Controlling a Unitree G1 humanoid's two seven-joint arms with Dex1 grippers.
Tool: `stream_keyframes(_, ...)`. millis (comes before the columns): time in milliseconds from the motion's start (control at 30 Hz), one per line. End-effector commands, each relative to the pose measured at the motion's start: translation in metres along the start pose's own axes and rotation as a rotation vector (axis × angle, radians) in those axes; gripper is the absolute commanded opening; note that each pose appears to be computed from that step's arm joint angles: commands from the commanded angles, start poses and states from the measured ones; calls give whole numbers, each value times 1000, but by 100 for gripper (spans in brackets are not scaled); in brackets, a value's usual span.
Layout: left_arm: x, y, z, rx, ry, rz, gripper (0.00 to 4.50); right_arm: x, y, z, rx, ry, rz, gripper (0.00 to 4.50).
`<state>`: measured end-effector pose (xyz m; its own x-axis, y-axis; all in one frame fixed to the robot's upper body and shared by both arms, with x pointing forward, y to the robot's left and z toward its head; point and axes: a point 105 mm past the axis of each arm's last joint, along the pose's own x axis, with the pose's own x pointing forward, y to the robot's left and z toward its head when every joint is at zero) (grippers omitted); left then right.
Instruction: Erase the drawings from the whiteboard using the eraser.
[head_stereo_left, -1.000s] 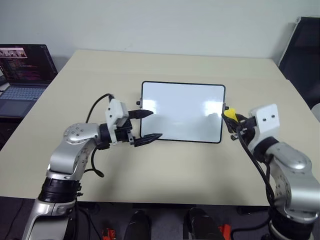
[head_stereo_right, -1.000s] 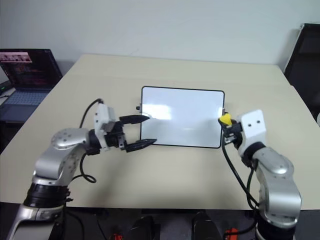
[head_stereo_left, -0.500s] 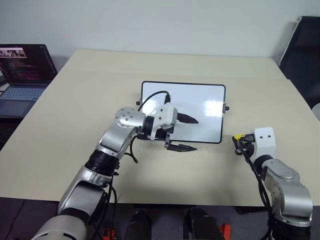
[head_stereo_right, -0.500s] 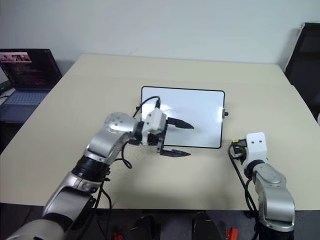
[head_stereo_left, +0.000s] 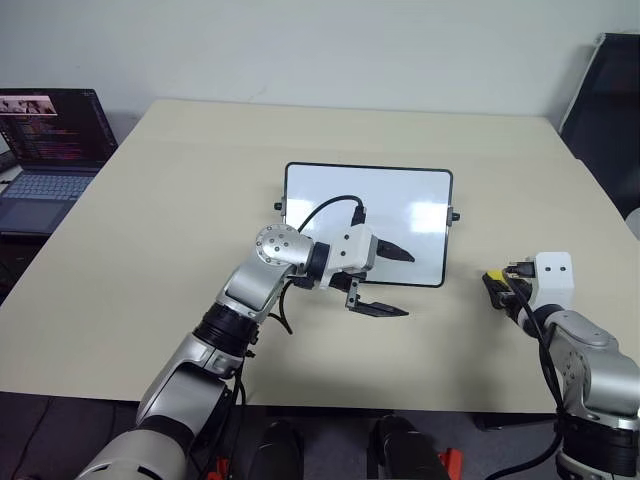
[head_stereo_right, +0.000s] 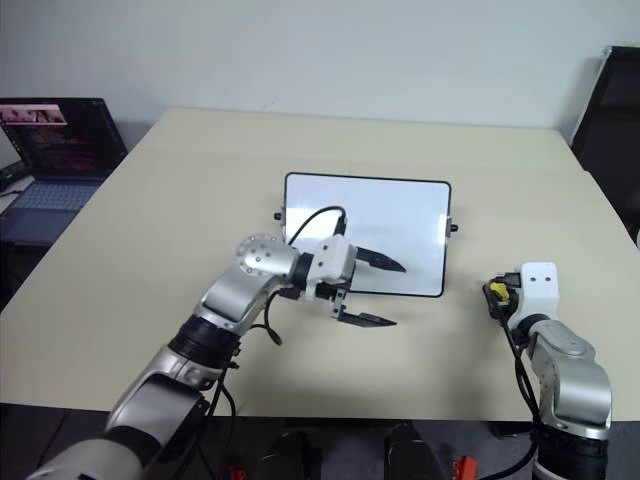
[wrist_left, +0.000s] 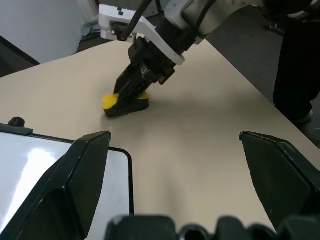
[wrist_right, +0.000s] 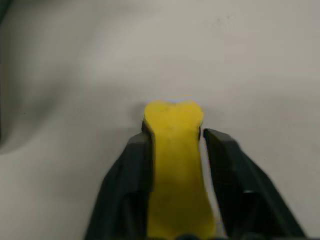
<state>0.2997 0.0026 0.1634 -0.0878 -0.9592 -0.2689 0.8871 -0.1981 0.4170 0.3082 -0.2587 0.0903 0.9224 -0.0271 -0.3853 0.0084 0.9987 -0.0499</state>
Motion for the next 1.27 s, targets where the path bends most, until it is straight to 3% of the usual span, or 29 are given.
stream_keyframes(33, 3, -4, 9, 34, -16, -4, 450, -1, -11, 12, -5, -58, -26, 296)
stream_keyframes(167, -6, 0, 6, -4, -20, 54, 450, -2, -11, 22, -6, -109, -16, 441)
stream_keyframes(200, -8, 2, 4, -17, -21, 82, 450, -5, -12, 25, -12, -132, -19, 446)
stream_keyframes(333, -39, 16, -11, -117, -2, 300, 450, -31, -2, 50, 50, -307, 25, 446)
stream_keyframes(400, -61, 17, -21, -165, 11, 443, 450, -46, 11, 48, 32, -348, 78, 446)
stream_keyframes(567, -120, -7, -43, -378, -17, 896, 450, -66, 44, 18, -35, -387, 146, 446)
stream_keyframes(800, -164, -35, -59, -443, 51, 1367, 450, -72, 40, -9, -103, -458, 42, 446)
stream_keyframes(933, -184, -47, -69, -471, 91, 1518, 450, -79, 29, -31, 53, -465, -17, 446)
stream_keyframes(1267, -163, -49, -76, -517, 96, 1499, 450, -79, 20, -37, 80, -438, -16, 446)
